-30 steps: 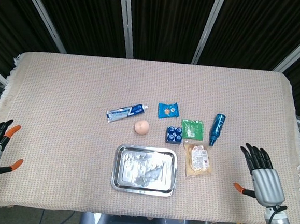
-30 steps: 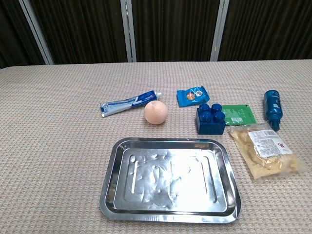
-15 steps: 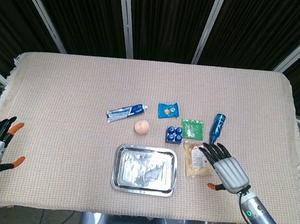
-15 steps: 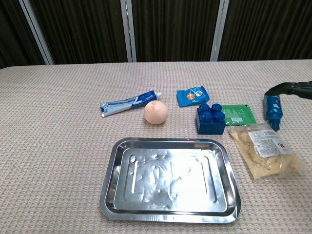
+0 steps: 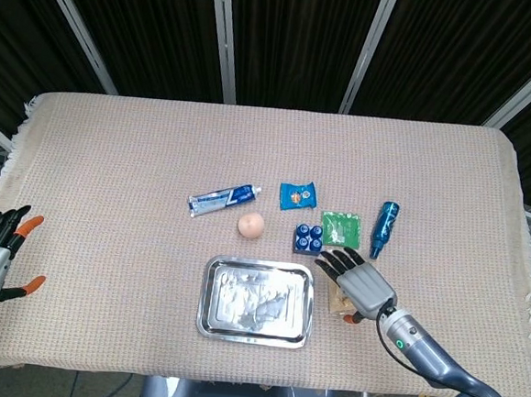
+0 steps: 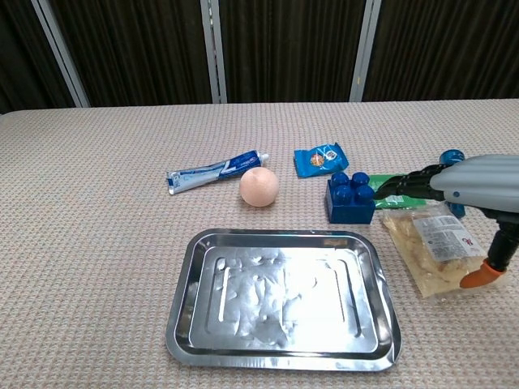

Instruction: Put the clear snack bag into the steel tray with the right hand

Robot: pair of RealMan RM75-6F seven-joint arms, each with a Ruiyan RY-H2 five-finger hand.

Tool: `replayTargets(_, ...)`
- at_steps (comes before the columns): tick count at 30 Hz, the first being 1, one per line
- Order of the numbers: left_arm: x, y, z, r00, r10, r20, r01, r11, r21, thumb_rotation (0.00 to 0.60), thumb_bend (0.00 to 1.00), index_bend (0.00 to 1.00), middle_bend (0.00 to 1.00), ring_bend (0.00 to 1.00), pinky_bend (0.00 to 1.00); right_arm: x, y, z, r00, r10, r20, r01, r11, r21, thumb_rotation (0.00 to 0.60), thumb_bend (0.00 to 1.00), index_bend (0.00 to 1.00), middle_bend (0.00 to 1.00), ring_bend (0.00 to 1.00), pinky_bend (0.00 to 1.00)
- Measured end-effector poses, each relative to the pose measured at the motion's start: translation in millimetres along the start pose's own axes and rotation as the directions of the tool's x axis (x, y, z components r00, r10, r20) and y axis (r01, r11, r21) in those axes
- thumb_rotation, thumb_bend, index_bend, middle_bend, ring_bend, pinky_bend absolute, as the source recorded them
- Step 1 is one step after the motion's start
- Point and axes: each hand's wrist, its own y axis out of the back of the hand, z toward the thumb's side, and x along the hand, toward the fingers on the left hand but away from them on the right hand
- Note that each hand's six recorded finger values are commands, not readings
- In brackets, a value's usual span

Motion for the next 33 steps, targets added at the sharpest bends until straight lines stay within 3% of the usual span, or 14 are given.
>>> replayTargets(15,-3,-1,-6,1.000,0.002,-0.021,-0.002,1.000,-0.006,0.600,0.18,0.13,0.00,0.00,0.00,-16,-17,-9,0.995,0.096,0.030,-0.098,0.992,0.079,0.600,0.00,0.00,0.00,0.00,0.03)
replayTargets(20,-3,0,-6,1.000,0.004,-0.021,-0.005,1.000,-0.006,0.600,0.18,0.12,0.00,0.00,0.00,-17,-22,-13,0.991,0.125,0.040,-0.128,0.987,0.098,0.600,0.00,0.07,0.00,0.00,0.04)
replayTargets(23,-3,1,-6,1.000,0.009,-0.021,-0.009,1.000,-0.007,0.600,0.18,0.13,0.00,0.00,0.00,-19,-24,-14,0.990,0.136,0.045,-0.140,0.985,0.105,0.600,0.00,0.17,0.05,0.01,0.14)
replayTargets(28,-4,1,-6,1.000,0.007,-0.022,-0.008,1.000,-0.007,0.600,0.18,0.13,0.00,0.00,0.00,-22,-22,-14,0.992,0.120,0.045,-0.125,0.985,0.119,0.600,0.02,0.37,0.21,0.14,0.34)
replayTargets(33,-3,1,-5,1.000,0.009,-0.019,-0.009,1.000,-0.004,0.600,0.18,0.13,0.00,0.00,0.00,-22,-22,-10,0.994,0.106,0.036,-0.109,0.988,0.110,0.600,0.07,0.47,0.30,0.25,0.45)
